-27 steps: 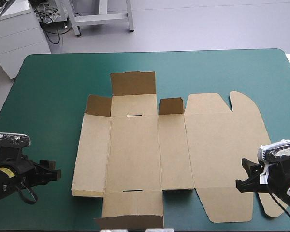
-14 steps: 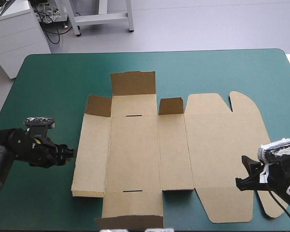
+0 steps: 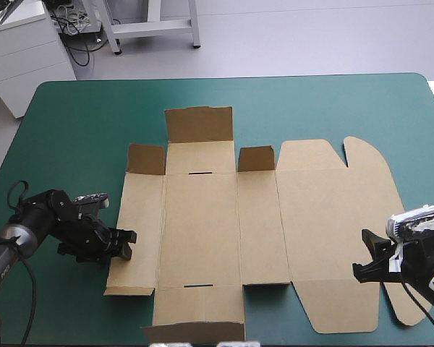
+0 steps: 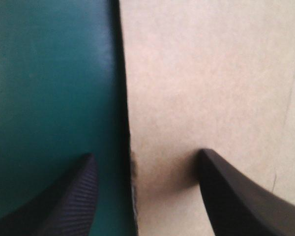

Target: Fold the box

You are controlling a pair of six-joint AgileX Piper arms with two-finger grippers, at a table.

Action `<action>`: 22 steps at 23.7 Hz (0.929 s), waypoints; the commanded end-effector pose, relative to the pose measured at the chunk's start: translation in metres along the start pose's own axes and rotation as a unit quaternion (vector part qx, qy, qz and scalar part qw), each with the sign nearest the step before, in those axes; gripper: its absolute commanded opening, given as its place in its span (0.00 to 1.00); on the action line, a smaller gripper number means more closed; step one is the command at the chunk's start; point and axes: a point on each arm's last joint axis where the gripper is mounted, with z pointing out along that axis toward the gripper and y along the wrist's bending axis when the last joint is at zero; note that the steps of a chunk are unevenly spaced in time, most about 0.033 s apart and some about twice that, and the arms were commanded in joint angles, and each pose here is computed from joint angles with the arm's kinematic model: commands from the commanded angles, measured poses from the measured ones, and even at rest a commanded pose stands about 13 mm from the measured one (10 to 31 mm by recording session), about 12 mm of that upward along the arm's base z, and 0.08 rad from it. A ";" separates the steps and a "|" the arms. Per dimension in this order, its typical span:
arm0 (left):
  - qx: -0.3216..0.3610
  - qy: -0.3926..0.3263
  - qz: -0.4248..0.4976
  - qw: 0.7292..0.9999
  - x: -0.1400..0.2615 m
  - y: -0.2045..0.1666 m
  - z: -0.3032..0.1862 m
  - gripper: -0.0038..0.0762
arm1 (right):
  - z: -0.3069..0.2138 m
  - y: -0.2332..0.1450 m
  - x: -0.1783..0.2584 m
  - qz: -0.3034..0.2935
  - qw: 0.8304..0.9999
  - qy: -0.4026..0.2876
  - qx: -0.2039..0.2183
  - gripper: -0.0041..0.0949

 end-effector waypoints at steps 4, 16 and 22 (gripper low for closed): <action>0.114 -0.011 -0.018 0.993 0.013 -0.003 0.008 0.59 | -0.004 -0.001 -0.011 -0.007 0.999 -0.042 0.008 0.46; 0.284 -0.036 0.002 0.958 0.019 -0.025 0.008 0.54 | -0.004 -0.001 -0.013 -0.006 0.999 -0.053 0.008 0.45; 0.286 -0.034 0.002 0.958 0.019 -0.026 0.008 0.08 | -0.005 -0.001 -0.014 -0.005 0.998 -0.058 0.008 0.45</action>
